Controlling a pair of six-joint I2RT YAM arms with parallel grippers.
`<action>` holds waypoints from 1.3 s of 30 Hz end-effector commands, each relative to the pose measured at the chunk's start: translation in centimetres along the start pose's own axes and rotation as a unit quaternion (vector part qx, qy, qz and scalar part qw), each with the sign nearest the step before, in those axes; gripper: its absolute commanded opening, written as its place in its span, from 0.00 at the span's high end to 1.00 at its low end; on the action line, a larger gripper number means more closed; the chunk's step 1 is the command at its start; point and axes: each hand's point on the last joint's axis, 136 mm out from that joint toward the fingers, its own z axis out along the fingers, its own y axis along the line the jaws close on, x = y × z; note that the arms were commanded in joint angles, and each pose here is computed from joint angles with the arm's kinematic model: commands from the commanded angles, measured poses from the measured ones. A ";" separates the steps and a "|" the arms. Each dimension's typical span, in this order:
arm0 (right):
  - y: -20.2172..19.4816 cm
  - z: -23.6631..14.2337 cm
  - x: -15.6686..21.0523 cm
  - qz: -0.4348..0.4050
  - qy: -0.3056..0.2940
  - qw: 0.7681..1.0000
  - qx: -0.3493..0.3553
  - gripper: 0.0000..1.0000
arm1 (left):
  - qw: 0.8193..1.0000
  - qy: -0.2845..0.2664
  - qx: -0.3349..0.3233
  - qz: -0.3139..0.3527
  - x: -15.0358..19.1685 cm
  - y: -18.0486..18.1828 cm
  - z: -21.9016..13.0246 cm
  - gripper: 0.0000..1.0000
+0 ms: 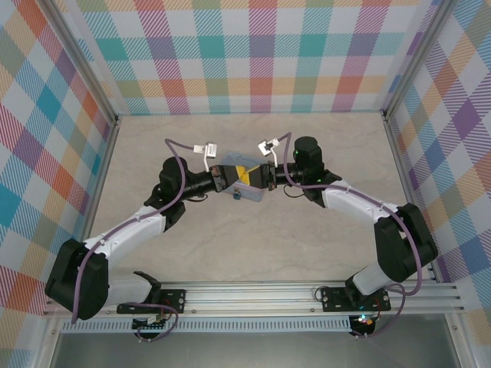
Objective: Unlock a padlock with a key
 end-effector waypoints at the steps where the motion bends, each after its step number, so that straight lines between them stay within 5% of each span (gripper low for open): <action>1: 1.3 -0.5 -0.5 -0.014 -0.010 0.999 -0.027 0.78 | 0.999 -0.010 0.031 0.033 -1.2 -2.6 -0.1 1.00; 39: 1.2 -0.9 -1.5 -0.017 -0.036 0.999 -0.017 0.83 | 0.999 -0.012 0.026 0.031 -1.2 -2.3 0.1 1.00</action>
